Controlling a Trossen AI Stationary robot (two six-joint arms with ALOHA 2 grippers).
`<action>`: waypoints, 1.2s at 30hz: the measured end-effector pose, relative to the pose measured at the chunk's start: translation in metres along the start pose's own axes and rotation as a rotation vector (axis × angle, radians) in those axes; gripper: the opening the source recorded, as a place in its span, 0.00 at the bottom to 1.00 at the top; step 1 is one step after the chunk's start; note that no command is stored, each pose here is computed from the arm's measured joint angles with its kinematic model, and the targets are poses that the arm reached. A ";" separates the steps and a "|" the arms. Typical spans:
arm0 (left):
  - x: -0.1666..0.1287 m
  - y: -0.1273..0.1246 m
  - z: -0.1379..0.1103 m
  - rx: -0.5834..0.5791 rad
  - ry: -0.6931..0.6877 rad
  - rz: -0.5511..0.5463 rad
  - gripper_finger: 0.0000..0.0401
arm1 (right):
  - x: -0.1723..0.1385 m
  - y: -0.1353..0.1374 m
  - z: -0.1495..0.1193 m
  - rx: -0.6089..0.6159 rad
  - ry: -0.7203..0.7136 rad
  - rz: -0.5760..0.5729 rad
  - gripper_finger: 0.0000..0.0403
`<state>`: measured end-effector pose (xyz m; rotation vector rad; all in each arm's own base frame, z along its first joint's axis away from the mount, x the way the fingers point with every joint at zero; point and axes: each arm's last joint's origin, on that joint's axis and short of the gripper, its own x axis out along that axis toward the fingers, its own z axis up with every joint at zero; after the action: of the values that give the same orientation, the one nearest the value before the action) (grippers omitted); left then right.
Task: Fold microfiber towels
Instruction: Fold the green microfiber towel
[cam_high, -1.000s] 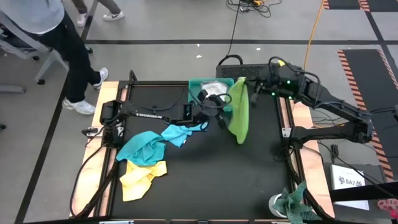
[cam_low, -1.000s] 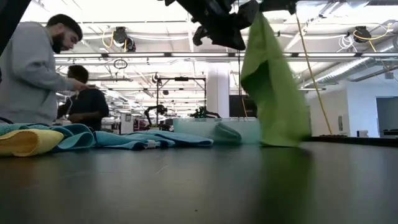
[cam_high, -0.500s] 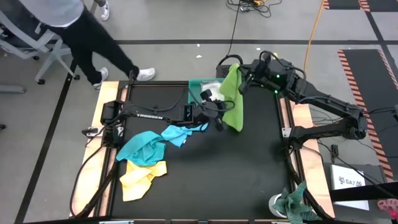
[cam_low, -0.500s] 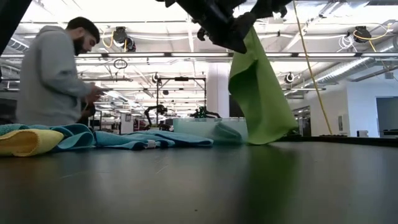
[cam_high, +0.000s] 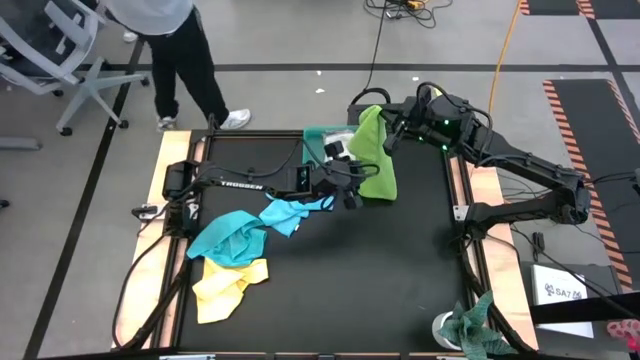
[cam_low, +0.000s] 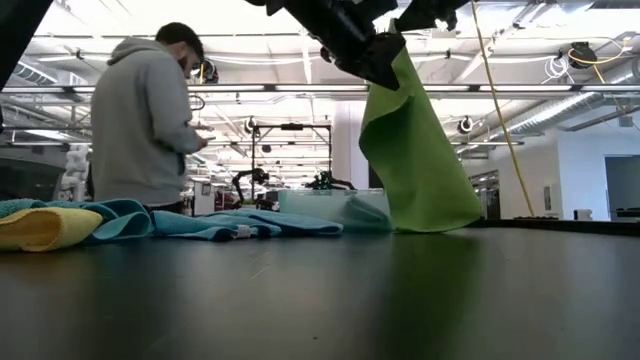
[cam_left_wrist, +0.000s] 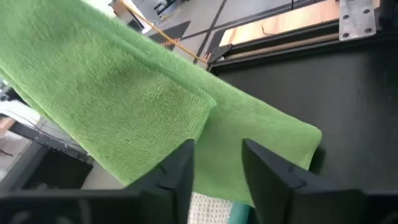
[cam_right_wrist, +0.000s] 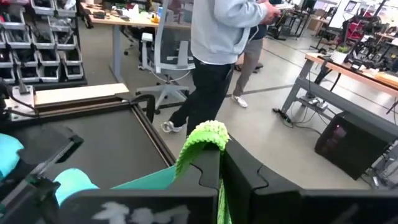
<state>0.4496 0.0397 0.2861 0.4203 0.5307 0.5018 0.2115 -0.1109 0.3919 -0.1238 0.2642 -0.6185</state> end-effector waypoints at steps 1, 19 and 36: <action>0.000 0.000 0.001 0.003 -0.009 0.003 0.39 | 0.000 0.000 0.000 0.003 0.000 0.000 0.00; 0.014 -0.003 -0.009 0.130 0.083 0.230 0.49 | 0.037 0.015 -0.003 0.125 -0.054 0.141 0.00; 0.021 0.008 -0.019 0.032 0.133 0.228 0.49 | 0.029 0.014 0.002 0.126 -0.086 0.167 0.00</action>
<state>0.4517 0.0620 0.2675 0.4827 0.6226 0.7449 0.2426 -0.1161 0.3854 -0.0068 0.1500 -0.4608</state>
